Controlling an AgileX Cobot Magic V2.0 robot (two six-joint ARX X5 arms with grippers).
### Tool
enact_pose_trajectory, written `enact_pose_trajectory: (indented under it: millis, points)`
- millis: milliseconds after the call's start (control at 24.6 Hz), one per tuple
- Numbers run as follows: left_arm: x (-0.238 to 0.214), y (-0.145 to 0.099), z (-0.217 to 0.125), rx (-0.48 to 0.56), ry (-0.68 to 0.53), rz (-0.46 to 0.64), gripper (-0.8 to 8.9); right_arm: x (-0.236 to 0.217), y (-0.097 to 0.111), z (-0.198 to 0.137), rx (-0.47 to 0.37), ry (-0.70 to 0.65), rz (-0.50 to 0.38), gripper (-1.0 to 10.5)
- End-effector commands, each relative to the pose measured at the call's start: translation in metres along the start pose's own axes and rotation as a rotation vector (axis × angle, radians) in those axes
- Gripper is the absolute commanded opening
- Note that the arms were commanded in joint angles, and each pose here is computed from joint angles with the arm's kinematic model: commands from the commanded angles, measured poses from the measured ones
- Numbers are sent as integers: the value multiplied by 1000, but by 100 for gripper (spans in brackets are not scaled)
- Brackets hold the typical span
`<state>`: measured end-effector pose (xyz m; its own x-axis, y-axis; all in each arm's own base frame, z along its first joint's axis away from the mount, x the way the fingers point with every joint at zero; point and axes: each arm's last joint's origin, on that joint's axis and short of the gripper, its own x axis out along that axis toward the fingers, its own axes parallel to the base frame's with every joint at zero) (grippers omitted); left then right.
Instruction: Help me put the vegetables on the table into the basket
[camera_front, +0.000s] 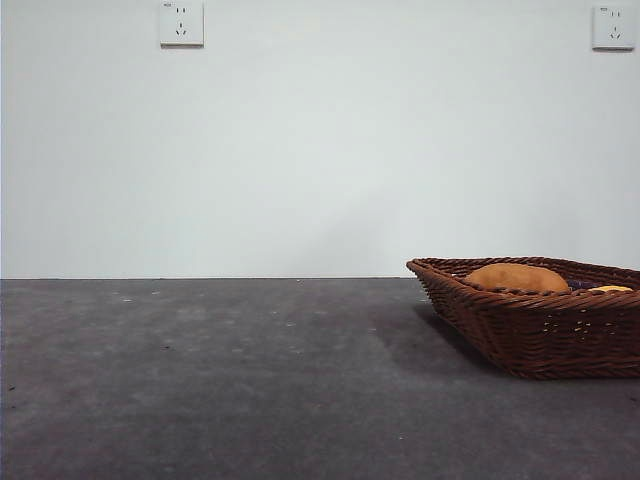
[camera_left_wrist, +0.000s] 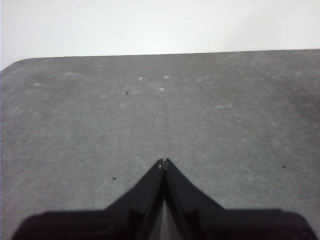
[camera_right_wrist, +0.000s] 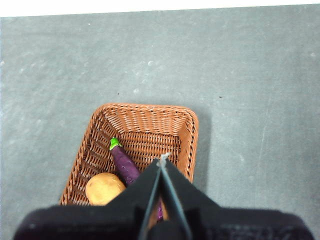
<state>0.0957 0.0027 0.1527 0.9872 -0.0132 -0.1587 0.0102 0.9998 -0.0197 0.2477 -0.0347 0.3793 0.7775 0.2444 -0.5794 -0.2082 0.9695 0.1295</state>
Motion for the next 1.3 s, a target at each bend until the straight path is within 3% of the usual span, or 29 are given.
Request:
enact_pose_trajectory:
  millis: [41,609,731,853,1097,1300]
  points:
    - [1,0,-3,-50,1,3,-3,2,-1,0,4,2,-1,1]
    - [2,0,-4,-51,20,4,-3,2,-1,-1,4,2,0,1]
    - [2,0,-4,-51,20,4,-3,-13,3,-1,-8,-20,-74,1]
    - [2,0,-4,-51,20,3,-3,-51,22,-3,-69,-107,-194,1]
    - [2,0,-4,-51,20,3,-3,-135,63,-32,-91,-395,-191,1]
    - [2,0,-4,-51,20,4,-3,-136,67,-85,-111,-501,-217,1]
